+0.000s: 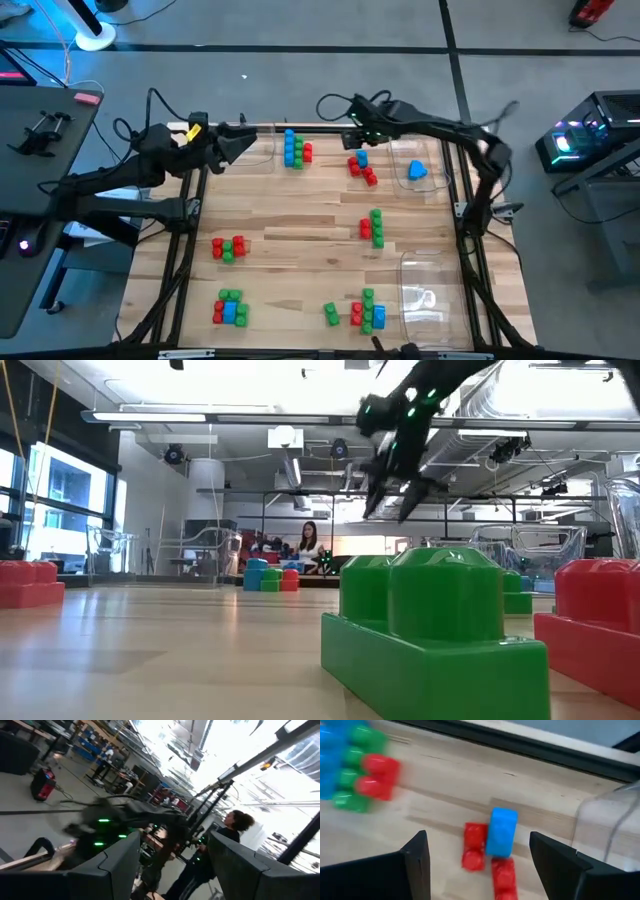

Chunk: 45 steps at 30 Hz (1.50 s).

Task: Sort blocks
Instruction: Put the blue game piece into the top right transparent bin

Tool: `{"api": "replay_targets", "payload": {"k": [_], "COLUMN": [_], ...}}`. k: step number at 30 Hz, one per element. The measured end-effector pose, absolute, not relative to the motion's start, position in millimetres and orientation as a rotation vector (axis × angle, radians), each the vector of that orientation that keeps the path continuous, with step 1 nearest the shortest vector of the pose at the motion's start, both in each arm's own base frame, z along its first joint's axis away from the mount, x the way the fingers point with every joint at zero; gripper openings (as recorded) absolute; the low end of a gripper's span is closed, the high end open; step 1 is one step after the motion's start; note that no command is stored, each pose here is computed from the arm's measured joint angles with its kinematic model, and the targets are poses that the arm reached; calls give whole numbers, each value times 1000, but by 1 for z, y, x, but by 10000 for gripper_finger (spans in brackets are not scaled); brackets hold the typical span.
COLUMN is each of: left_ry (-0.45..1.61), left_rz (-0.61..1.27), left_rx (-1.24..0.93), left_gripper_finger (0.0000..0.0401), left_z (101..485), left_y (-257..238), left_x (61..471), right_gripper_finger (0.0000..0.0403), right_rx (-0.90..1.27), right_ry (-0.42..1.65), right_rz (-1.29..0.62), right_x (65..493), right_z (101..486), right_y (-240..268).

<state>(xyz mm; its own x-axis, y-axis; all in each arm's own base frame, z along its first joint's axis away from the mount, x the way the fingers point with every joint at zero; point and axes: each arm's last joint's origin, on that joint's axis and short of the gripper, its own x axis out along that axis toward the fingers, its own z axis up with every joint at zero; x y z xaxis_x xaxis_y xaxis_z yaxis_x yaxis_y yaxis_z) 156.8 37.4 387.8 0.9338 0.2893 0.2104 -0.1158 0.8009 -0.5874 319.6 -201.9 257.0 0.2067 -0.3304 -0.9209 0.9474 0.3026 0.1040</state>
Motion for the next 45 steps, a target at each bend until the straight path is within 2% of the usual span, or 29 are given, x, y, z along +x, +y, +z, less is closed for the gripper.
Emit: {"api": "replay_targets", "payload": {"k": [7,20,36,45], "left_ry": [-289,-284,-283,-283], "left_rz": [188,184,190,190], "left_rx": [-625,-618,-600,-601], "left_gripper_finger": [223,223,223,223], "left_z": [388,387,387,387], "left_y": [32,31,31,31], "left_x": [158,158,158,158], "right_gripper_finger": [226,222,96,83], "right_rx": [966,1034,1044,1054], "right_ry": [1061,1085,1124,1164], "right_rz": [-1135,-1174,-1175,-1178], "right_x": [325,330,332,327], "right_z": [209,186,177,157], "right_y": [-231,-236,-234,-228]}}
